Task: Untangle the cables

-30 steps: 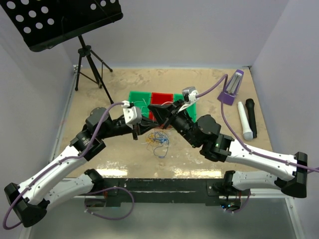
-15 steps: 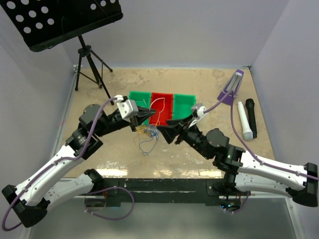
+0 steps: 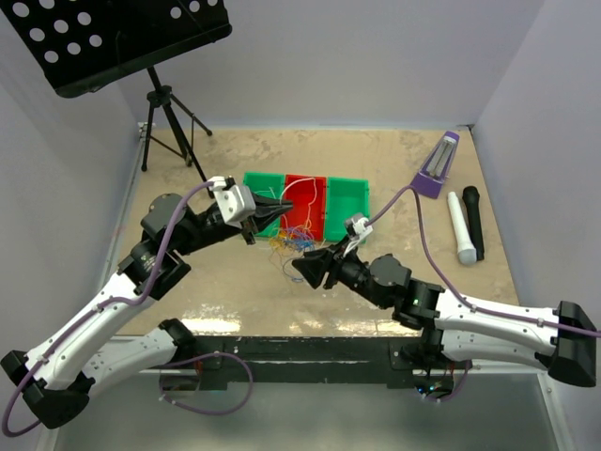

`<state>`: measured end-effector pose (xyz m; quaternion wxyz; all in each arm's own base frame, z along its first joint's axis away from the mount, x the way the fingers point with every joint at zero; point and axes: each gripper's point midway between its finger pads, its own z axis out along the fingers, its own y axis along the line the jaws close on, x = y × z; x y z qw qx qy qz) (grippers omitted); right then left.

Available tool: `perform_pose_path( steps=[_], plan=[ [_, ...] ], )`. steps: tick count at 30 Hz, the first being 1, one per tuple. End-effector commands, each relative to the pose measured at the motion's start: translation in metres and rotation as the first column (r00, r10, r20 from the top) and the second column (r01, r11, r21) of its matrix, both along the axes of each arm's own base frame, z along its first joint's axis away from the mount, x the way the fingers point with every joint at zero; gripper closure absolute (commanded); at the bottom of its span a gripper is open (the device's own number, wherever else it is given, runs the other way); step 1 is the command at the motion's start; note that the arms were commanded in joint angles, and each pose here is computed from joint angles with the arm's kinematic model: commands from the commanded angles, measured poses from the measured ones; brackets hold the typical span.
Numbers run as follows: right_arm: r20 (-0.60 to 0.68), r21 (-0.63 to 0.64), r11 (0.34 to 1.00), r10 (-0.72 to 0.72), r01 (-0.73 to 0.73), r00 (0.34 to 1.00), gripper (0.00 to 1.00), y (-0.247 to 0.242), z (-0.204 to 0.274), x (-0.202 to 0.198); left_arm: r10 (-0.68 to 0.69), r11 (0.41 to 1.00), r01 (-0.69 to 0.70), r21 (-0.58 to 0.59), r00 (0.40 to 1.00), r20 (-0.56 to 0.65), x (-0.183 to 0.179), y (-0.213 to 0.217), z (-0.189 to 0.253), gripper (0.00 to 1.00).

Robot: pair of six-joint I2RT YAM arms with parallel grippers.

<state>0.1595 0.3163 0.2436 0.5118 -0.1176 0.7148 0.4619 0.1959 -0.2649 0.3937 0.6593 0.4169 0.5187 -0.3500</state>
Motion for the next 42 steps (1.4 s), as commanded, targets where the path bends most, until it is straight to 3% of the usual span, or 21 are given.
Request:
perform_pose_path(
  steps=[1, 10, 17, 28, 36, 42],
  plan=[
    [0.029, 0.160, 0.985, -0.068, 0.062, 0.997, 0.49, 0.000, 0.052, 0.010, -0.029, 0.998, 0.031, -0.048, 0.999, 0.045, -0.007, 0.000, 0.025, 1.00],
    [-0.013, 0.252, 0.967, -0.023, 0.025, 1.000, 0.42, 0.016, 0.057, 0.007, -0.059, 0.996, 0.061, -0.058, 0.998, 0.038, -0.013, -0.002, 0.026, 1.00],
    [-0.036, 0.251, 0.968, 0.008, 0.001, 0.999, 0.43, 0.029, 0.053, 0.007, -0.068, 0.995, 0.071, -0.063, 0.997, 0.044, -0.016, -0.001, 0.029, 1.00],
    [-0.087, 0.299, 0.950, -0.063, 0.086, 0.994, 0.36, 0.008, 0.057, 0.012, -0.095, 0.994, 0.096, -0.051, 0.995, 0.035, -0.019, -0.004, 0.022, 1.00],
    [-0.157, 0.334, 0.933, -0.085, 0.134, 0.984, 0.41, 0.004, 0.055, 0.022, -0.107, 0.992, 0.109, -0.055, 0.994, 0.037, -0.021, -0.005, 0.024, 1.00],
    [-0.207, 0.288, 0.949, -0.068, 0.128, 0.976, 0.46, 0.022, 0.040, 0.032, -0.118, 0.991, 0.120, -0.056, 0.992, 0.039, -0.023, -0.005, 0.026, 1.00]
  ],
)
